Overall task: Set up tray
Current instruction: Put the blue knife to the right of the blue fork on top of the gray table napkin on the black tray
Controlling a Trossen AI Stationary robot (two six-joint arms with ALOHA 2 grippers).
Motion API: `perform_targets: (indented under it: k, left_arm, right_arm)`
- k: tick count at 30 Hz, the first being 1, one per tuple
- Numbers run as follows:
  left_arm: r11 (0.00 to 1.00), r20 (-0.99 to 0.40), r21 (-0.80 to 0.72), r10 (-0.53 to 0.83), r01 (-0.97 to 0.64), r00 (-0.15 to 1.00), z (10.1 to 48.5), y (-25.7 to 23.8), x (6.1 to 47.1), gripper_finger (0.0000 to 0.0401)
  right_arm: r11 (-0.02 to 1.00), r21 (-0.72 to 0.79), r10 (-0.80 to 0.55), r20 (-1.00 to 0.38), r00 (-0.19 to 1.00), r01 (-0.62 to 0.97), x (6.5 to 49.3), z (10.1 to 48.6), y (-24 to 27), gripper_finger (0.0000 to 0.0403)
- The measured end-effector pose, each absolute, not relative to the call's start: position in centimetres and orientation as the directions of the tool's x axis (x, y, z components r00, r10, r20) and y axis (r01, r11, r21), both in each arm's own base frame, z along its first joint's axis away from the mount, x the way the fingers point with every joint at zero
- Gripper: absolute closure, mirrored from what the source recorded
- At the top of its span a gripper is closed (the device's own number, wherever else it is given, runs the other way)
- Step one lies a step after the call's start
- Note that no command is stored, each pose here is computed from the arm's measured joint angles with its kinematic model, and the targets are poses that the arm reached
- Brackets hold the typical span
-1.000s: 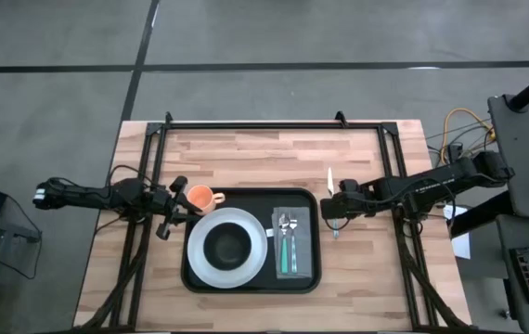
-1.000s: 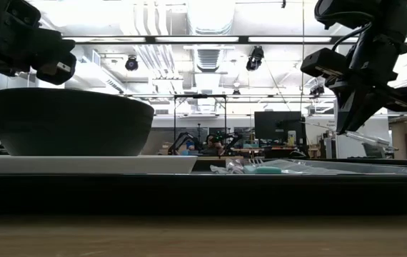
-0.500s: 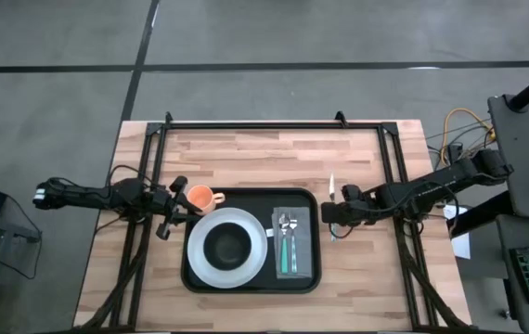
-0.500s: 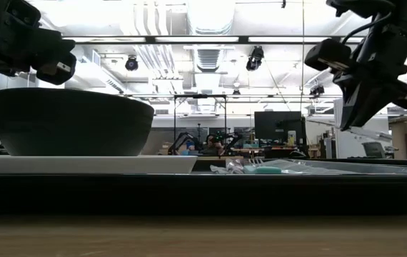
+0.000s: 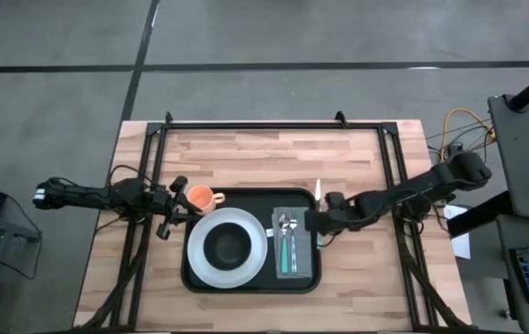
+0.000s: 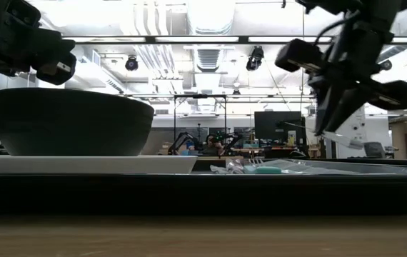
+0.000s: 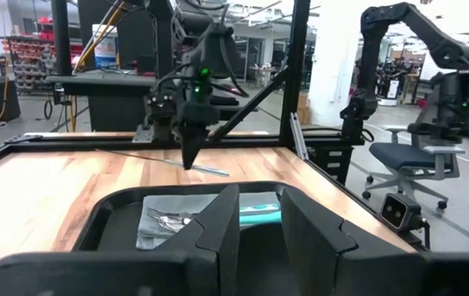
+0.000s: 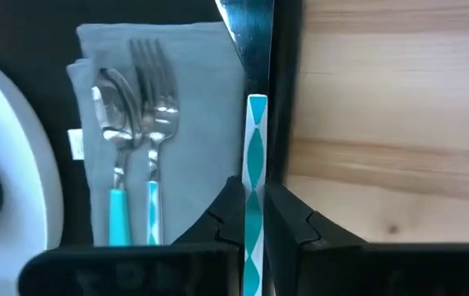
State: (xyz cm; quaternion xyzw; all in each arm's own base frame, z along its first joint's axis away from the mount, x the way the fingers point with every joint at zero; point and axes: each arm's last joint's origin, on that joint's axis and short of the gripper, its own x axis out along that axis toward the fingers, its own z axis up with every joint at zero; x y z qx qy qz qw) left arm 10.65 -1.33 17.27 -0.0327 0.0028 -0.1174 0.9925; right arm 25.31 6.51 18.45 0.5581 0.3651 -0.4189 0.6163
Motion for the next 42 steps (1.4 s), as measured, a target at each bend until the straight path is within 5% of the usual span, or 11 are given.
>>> perform_targets:
  k: [13, 42]
  left_arm:
    - [0.970, 0.002, -0.066, -0.233, 0.233, 0.972, 17.3, -1.3, 10.6, 0.0326]
    - [0.970, 0.002, -0.065, -0.233, 0.233, 0.973, 17.3, -1.3, 10.6, 0.0326]
  right_arm:
    - [0.009, 0.233, -0.072, -0.970, 0.233, 0.972, 30.1, 18.5, 8.1, 0.0390]
    - [-0.010, 0.193, -0.035, -0.981, 0.192, 0.981, 32.9, 15.6, 12.1, 0.0390]
